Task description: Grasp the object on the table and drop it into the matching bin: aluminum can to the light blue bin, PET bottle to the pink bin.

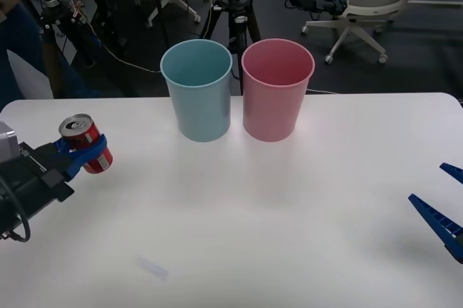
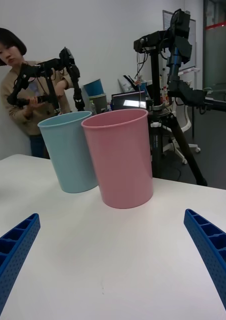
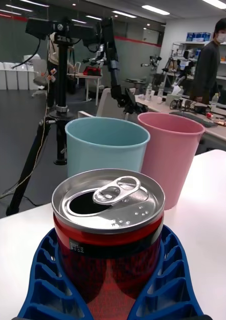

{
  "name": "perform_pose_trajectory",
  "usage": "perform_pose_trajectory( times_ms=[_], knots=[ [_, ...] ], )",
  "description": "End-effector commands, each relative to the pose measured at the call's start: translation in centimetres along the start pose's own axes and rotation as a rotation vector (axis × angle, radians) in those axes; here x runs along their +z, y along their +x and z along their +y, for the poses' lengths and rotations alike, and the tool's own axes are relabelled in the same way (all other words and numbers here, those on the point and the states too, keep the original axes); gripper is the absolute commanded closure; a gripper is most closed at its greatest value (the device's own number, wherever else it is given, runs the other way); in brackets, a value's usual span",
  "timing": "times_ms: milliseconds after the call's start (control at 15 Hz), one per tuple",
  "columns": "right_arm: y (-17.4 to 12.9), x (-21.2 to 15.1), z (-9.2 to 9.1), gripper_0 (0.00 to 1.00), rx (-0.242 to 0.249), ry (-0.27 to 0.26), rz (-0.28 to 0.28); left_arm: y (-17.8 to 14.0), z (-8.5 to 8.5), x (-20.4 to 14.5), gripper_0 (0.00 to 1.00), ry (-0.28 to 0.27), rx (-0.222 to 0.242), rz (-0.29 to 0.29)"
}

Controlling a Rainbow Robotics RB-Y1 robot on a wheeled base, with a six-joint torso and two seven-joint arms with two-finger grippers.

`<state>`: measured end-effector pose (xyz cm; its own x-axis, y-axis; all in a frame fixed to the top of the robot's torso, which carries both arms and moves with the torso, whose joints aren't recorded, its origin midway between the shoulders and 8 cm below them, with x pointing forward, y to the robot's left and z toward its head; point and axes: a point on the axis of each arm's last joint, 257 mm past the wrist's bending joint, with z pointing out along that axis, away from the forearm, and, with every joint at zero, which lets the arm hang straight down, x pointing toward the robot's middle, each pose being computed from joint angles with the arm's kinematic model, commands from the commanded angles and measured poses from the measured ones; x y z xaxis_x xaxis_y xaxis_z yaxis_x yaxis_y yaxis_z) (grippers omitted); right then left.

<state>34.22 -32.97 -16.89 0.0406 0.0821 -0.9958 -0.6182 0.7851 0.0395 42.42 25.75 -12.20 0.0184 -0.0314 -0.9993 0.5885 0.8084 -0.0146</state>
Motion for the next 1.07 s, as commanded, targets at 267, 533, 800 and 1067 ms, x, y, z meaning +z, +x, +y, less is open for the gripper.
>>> perform_pose_trajectory(
  times_ms=[267,533,800,1067],
  knots=[
    [0.0,0.0,0.0,0.0,0.0,0.0,0.0,-7.1,0.1,3.5,1.0,0.074,0.049,-0.021],
    [0.0,0.0,0.0,0.0,0.0,0.0,0.0,-11.5,-0.5,7.8,1.0,0.142,0.016,-0.041],
    [0.0,0.0,0.0,0.0,0.0,0.0,0.0,-13.9,0.0,13.7,1.0,0.181,0.035,-0.048],
    [0.0,0.0,0.0,0.0,0.0,0.0,0.0,-14.4,-0.4,18.1,1.0,0.2,0.02,-0.053]
  ],
)
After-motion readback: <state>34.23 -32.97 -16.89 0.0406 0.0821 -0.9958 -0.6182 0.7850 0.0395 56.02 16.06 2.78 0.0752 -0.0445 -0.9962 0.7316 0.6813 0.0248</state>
